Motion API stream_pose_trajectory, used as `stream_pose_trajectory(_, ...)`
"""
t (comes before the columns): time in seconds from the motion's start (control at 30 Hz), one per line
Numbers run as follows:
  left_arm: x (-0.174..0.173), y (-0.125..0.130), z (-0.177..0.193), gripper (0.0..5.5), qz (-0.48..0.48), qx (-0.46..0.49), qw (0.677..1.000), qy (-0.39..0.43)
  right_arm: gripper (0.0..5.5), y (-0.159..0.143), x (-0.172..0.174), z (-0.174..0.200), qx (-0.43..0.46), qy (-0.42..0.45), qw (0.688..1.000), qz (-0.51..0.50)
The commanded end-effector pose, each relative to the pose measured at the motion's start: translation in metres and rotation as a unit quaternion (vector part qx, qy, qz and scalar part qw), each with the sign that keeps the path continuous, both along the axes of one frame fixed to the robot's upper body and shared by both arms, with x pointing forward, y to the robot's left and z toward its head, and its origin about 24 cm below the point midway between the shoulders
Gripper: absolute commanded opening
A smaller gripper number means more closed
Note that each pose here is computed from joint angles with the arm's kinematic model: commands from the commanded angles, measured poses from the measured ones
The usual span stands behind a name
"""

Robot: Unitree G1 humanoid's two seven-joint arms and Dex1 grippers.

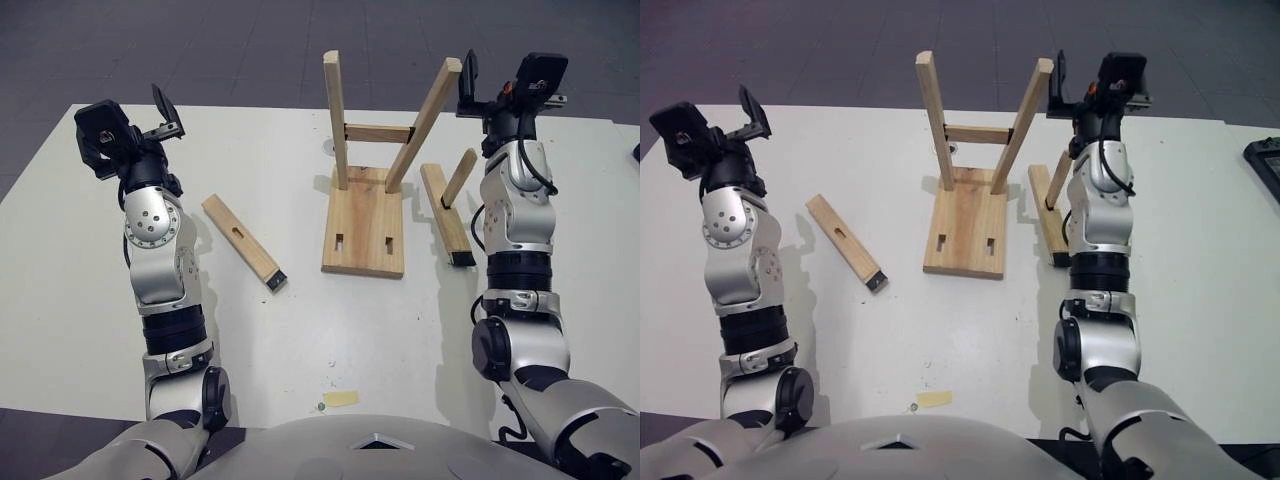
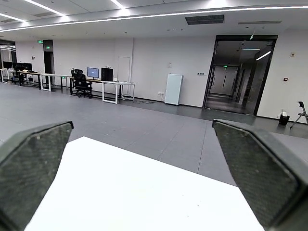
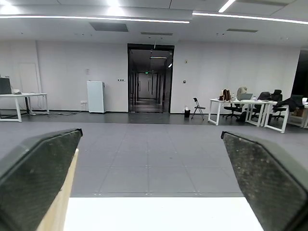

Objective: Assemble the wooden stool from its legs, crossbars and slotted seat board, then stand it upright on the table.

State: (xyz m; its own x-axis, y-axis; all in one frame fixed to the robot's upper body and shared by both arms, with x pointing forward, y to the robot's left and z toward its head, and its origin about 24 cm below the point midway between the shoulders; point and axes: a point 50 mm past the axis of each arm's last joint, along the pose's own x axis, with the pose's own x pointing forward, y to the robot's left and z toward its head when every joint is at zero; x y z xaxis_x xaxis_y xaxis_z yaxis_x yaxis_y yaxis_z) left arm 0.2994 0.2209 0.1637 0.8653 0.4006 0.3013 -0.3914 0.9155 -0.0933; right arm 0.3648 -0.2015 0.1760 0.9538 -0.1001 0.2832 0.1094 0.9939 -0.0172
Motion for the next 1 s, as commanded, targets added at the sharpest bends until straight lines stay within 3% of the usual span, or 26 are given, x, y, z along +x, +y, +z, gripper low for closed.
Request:
stream_pose_trajectory(0.03, -0.002, 0.0, 0.0, 5.4, 0.002, 0.005, 1.0, 0.004, 5.39, -0.009, -0.003, -0.061, -0.033, 0.147, 0.988, -0.027)
stream_pose_trajectory(0.37, -0.002, 0.0, -0.002, 5.4, 0.002, 0.005, 1.0, 0.006, 5.39, -0.018, -0.008, -0.064, 0.018, 0.153, 0.988, -0.025)
stream_pose_trajectory(0.6, 0.0, -0.001, -0.002, 5.4, -0.002, 0.005, 1.0, 0.006, 5.39, -0.017, -0.001, 0.0, 0.075, 0.005, 0.997, -0.029)
stream_pose_trajectory(0.77, 0.0, -0.001, -0.002, 5.4, -0.003, 0.006, 1.0, 0.006, 5.39, -0.016, -0.001, 0.026, 0.097, -0.052, 0.993, -0.03)
stream_pose_trajectory(0.87, 0.0, -0.001, -0.002, 5.4, -0.002, 0.006, 1.0, 0.006, 5.39, -0.011, 0.002, 0.018, 0.086, -0.021, 0.996, -0.033)
stream_pose_trajectory(1.0, -0.001, -0.001, -0.002, 5.4, -0.001, 0.006, 1.0, 0.008, 5.39, -0.01, -0.002, -0.019, 0.063, 0.073, 0.994, -0.06)
